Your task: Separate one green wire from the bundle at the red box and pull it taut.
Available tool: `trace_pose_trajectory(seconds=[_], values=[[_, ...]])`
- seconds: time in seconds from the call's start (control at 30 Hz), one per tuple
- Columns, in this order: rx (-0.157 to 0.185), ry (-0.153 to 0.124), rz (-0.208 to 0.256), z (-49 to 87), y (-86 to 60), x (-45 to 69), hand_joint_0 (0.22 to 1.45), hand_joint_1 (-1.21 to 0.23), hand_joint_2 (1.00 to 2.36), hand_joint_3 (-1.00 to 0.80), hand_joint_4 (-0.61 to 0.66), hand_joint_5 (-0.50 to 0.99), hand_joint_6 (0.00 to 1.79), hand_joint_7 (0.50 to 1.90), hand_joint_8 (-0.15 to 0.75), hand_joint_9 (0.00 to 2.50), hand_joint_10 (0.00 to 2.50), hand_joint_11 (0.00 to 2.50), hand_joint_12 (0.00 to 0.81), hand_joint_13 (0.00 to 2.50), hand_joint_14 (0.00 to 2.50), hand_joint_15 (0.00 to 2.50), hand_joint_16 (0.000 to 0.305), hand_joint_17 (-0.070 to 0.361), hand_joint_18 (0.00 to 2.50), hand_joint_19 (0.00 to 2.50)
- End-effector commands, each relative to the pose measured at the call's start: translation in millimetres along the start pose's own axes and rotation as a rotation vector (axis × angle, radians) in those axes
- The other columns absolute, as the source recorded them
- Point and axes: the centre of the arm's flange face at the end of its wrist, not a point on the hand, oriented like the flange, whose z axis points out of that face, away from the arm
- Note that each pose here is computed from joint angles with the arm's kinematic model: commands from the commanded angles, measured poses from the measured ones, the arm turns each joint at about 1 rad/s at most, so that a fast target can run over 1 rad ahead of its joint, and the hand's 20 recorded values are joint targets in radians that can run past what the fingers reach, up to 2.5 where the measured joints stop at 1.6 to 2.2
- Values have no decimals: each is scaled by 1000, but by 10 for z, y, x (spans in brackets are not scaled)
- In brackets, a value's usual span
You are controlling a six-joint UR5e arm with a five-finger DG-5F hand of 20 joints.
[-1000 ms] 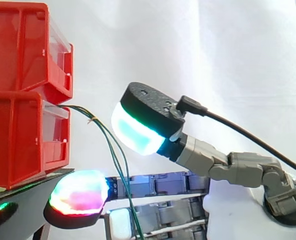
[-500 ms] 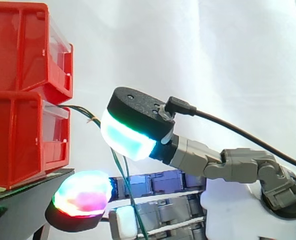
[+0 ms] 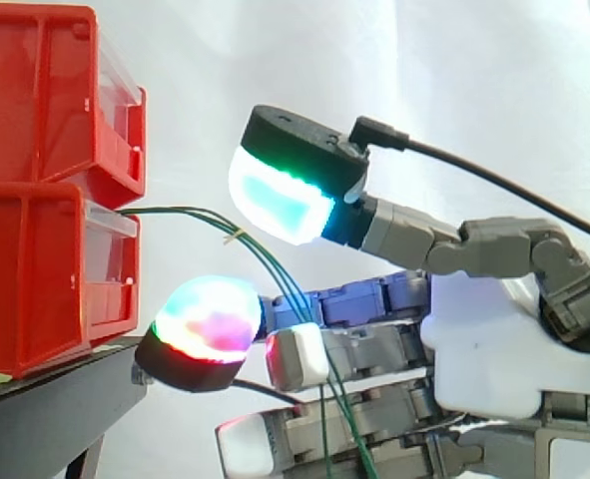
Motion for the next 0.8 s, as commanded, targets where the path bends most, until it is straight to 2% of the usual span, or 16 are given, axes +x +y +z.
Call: trace_pose_trajectory(seconds=[0.0,0.3,0.53,0.77], values=[[6,-1,-7,-9,77,-10,583,-569,1001,-488,110,-142,564,1191,255,1337,22,973,381,1131,21,499,50,113,822,460],[11,-2,-15,31,200,16,609,-583,1008,-408,112,-155,653,1092,256,1340,22,968,381,1130,21,504,50,112,826,464],[46,-2,-16,28,278,-1,610,-612,1017,-276,102,-193,799,944,269,1311,22,1006,389,1128,19,507,50,113,828,462],[72,-3,-15,-15,277,-15,613,-646,1019,-209,105,-209,863,913,273,1273,24,1034,388,1109,19,513,51,114,827,464]])
